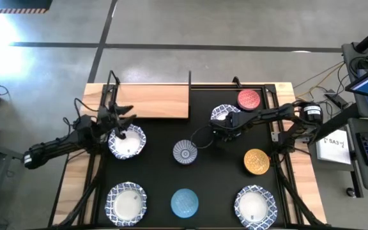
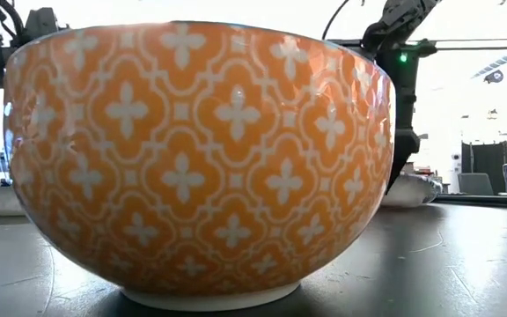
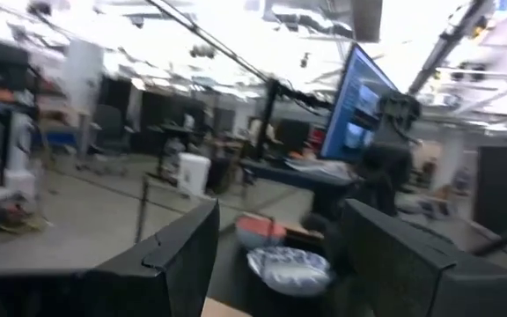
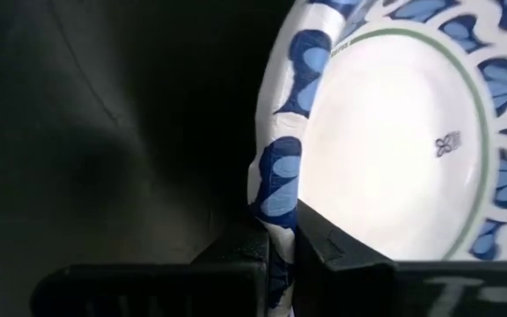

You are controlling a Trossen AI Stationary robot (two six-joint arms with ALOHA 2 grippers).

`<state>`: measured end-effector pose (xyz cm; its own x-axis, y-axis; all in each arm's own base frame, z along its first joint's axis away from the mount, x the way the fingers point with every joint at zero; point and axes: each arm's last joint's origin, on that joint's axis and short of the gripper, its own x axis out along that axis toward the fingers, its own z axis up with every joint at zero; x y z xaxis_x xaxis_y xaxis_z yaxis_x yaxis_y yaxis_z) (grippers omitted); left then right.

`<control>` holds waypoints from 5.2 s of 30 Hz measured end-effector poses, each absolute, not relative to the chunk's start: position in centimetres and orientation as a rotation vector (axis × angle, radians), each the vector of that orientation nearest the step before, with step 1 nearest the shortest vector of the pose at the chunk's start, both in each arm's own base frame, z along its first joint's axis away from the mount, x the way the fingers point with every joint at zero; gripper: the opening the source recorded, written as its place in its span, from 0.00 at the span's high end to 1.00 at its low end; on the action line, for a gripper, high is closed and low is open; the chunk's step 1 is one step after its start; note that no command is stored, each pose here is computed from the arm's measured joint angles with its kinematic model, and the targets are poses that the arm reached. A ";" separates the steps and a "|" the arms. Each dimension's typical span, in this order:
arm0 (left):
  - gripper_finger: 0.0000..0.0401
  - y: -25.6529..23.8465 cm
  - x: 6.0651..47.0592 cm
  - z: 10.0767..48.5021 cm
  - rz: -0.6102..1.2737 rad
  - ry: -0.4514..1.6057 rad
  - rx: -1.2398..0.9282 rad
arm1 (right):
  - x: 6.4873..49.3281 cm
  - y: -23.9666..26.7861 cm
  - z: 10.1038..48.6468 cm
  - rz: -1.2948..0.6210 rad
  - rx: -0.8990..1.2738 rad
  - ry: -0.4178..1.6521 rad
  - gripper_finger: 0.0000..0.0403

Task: Place and stack bowls onto a shelf
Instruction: Put the top right white patterned bowl on the shelf

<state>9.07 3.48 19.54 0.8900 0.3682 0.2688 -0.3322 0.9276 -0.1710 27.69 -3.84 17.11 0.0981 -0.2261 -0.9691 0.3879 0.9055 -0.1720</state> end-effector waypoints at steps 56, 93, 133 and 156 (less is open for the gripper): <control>0.44 4.9 25.1 23.7 -0.378 0.268 0.107 | 34.0 3.7 30.0 0.264 -0.014 0.979 0.98; 0.98 2.8 30.2 23.7 -0.552 0.355 -0.106 | 34.3 3.7 30.2 0.249 -0.005 0.947 0.87; 0.99 3.0 27.3 25.3 -0.296 0.490 -0.062 | 28.6 2.0 34.0 -0.139 -0.091 1.008 0.54; 0.99 7.1 21.5 23.1 0.852 1.032 0.150 | 29.4 2.1 32.6 -0.166 -0.070 1.086 0.54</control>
